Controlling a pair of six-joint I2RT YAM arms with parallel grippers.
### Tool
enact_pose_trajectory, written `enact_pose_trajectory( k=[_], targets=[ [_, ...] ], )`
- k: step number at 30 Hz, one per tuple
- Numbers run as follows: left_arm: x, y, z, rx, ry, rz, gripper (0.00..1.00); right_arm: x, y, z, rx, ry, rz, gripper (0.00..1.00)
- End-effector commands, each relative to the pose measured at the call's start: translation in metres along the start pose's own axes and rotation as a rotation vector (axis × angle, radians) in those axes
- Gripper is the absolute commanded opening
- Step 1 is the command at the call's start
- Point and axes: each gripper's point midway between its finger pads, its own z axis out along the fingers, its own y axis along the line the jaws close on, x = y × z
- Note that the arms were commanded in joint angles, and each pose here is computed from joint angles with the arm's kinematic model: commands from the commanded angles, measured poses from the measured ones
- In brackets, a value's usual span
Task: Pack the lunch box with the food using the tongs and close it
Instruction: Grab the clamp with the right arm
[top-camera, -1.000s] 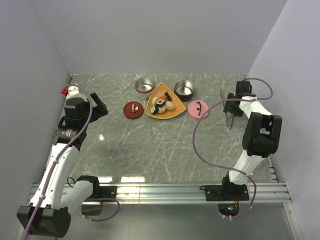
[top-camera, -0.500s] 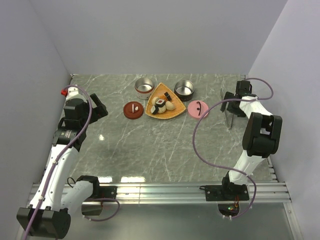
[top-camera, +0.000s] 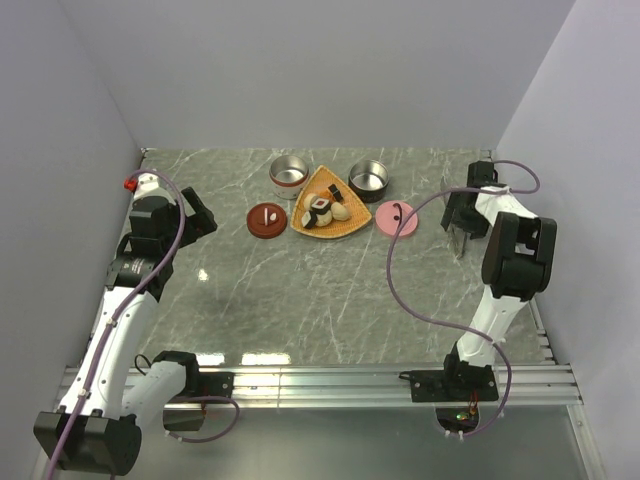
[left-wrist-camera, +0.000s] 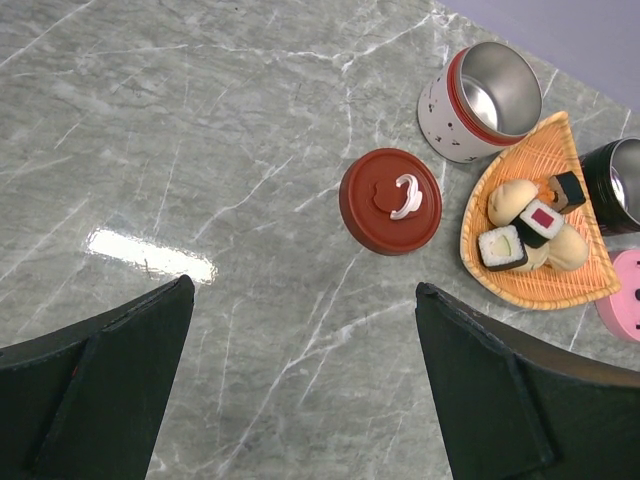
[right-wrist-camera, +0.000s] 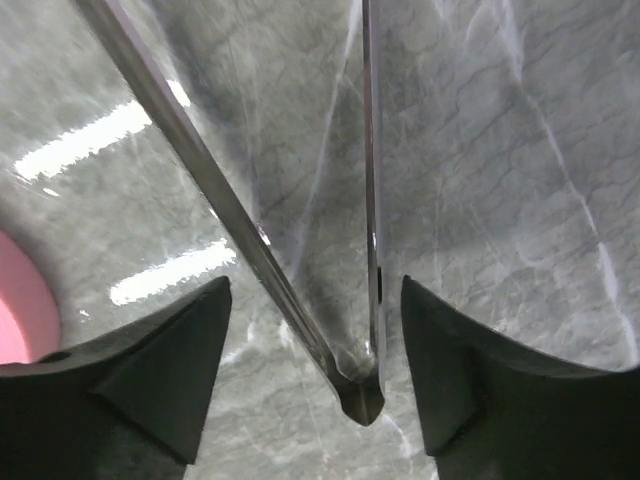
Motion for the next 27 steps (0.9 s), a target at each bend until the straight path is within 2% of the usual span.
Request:
enact_pose_trajectory(
  k=[1, 2, 6, 12, 18, 27],
  targets=[
    [-0.006, -0.004, -0.001, 0.020, -0.019, -0.004, 1.00, -0.005, 0.000, -0.002, 0.005, 0.028, 0.000, 0.74],
    [-0.005, -0.004, 0.000, 0.019, -0.017, -0.007, 1.00, 0.000, 0.002, 0.003, -0.003, 0.061, -0.006, 0.68],
    [-0.006, -0.004, -0.001, 0.020, -0.021, -0.009, 1.00, 0.010, 0.001, 0.012, 0.003, 0.102, -0.017, 0.58],
    [-0.008, -0.003, -0.003, 0.015, -0.032, -0.010, 0.99, 0.003, 0.000, 0.001, -0.003, 0.066, -0.033, 0.56],
    [-0.008, -0.003, -0.002, 0.017, -0.036, -0.020, 0.99, -0.019, 0.004, -0.055, -0.069, -0.083, -0.032, 0.51],
    [-0.008, -0.005, 0.001, 0.024, -0.027, -0.010, 1.00, -0.021, 0.015, -0.114, -0.177, -0.179, -0.043, 0.47]
  ],
)
